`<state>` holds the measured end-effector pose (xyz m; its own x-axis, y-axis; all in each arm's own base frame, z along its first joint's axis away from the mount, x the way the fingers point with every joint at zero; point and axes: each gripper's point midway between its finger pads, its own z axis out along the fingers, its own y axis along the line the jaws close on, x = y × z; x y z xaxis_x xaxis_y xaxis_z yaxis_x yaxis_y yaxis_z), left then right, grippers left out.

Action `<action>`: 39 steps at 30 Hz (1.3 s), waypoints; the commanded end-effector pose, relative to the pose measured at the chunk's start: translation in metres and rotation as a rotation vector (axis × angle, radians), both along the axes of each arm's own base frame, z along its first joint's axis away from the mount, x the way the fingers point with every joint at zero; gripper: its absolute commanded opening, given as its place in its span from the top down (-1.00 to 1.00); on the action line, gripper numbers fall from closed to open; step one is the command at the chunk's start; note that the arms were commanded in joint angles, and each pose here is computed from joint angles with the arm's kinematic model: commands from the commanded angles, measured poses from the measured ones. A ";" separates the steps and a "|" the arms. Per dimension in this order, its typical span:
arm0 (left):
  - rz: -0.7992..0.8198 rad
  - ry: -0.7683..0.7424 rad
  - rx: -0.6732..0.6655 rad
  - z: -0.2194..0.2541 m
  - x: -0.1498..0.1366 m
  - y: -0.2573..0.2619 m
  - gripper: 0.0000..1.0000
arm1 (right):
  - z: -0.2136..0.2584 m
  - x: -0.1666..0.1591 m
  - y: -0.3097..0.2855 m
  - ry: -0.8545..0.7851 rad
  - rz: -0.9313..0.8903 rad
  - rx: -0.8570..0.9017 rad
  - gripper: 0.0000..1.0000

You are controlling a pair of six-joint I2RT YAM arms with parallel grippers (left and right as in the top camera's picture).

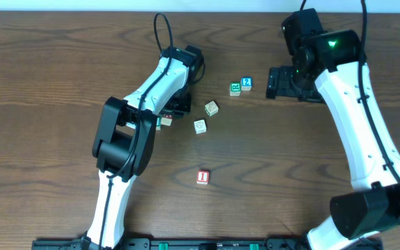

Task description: Spell out Ai2

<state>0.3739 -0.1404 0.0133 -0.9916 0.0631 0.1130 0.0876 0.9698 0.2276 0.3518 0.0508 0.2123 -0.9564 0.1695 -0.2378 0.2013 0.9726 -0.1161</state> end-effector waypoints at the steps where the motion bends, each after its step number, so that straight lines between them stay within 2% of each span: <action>1: 0.002 0.073 0.089 -0.024 -0.022 0.021 0.87 | -0.002 -0.002 -0.004 0.008 -0.022 -0.014 -0.98; 6: 0.014 0.087 0.045 -0.042 -0.039 0.019 0.88 | -0.002 -0.002 -0.004 0.009 -0.018 -0.015 -0.99; 14: 0.009 -0.101 -0.054 -0.016 -0.048 0.021 0.88 | -0.002 -0.003 -0.004 0.010 -0.018 -0.015 -0.99; 16: 0.005 -0.156 -0.081 -0.008 -0.055 0.026 0.79 | -0.002 -0.003 -0.004 0.010 -0.018 -0.015 -0.98; 20: 0.017 -0.226 -0.114 -0.002 -0.071 0.037 0.49 | -0.002 -0.002 -0.004 0.009 -0.018 -0.014 -0.98; 21: 0.018 -0.243 -0.125 0.000 -0.074 0.038 0.46 | -0.002 -0.002 -0.004 0.009 -0.019 -0.014 -0.98; 22: 0.016 -0.263 -0.133 0.003 -0.074 0.038 0.51 | -0.002 -0.002 -0.004 0.008 -0.019 -0.014 -0.98; 23: 0.008 -0.275 -0.139 0.007 -0.073 0.037 0.58 | -0.002 -0.002 -0.004 0.007 -0.019 -0.014 -0.99; 26: -0.011 -0.328 -0.186 0.017 -0.063 0.028 0.55 | -0.002 -0.002 -0.004 0.009 -0.019 -0.014 -0.99; 30: -0.054 -0.347 -0.344 0.024 -0.056 -0.001 0.51 | -0.002 -0.003 -0.004 0.013 -0.019 -0.015 -0.99; 39: -0.051 -0.492 -0.388 0.030 -0.022 -0.019 0.64 | -0.002 -0.003 -0.004 0.012 -0.019 -0.015 -0.99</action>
